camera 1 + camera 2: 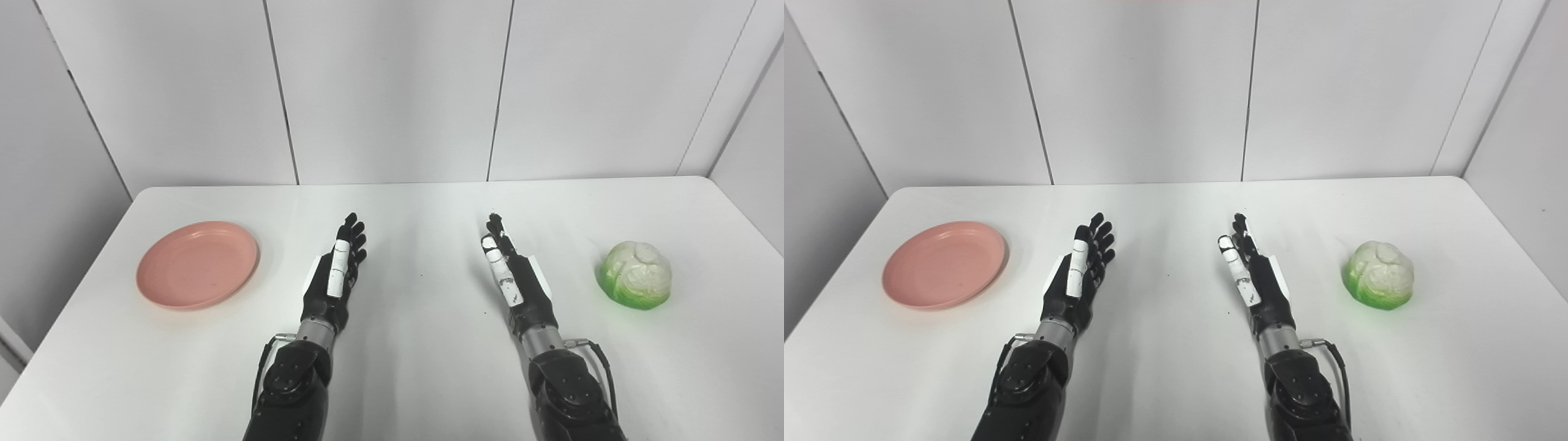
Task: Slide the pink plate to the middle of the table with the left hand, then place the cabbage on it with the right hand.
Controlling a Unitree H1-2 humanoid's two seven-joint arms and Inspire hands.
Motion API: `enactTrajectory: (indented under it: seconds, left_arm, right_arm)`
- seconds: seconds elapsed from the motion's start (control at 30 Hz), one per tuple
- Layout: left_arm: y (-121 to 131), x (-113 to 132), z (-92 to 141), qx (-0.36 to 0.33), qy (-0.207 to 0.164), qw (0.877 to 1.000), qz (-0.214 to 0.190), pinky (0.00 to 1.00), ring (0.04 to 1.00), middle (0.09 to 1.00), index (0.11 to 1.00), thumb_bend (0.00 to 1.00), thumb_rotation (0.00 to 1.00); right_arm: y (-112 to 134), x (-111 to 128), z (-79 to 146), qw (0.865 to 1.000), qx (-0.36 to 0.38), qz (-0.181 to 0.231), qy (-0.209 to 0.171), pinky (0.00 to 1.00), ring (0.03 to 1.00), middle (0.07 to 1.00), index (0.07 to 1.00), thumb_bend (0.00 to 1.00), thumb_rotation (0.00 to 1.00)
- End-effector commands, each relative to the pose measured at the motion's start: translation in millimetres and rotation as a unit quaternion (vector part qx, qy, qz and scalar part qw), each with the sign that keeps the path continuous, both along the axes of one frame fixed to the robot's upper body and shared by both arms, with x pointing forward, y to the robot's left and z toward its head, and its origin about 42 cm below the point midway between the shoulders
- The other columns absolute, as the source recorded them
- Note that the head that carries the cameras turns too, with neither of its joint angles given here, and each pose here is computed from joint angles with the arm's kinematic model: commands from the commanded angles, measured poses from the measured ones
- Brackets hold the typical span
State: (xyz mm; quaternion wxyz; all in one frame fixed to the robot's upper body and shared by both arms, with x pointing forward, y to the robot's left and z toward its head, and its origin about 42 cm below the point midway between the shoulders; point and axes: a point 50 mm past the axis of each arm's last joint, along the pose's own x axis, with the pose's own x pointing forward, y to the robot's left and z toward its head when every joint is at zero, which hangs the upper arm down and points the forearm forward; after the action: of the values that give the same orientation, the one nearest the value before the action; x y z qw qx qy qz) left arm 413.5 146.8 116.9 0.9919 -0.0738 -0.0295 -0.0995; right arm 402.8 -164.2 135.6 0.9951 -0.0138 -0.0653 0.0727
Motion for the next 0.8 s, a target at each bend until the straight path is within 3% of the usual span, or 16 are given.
enactTrajectory:
  seconds: [0.0,0.77]
  left_arm:
    - [1.7,-6.5,-10.9,0.008,0.011,1.0,0.003,1.0,1.0,1.0,1.0,0.82,1.0]
    - [1.7,-6.2,-11.2,0.005,0.011,1.0,-0.003,1.0,1.0,1.0,1.0,0.82,1.0]
  right_arm:
    - [7.2,10.7,25.7,0.999,0.007,0.008,-0.04,1.0,1.0,1.0,1.0,0.74,0.94]
    - [5.1,11.4,23.6,0.999,0.003,0.006,-0.042,1.0,1.0,1.0,1.0,0.74,0.95]
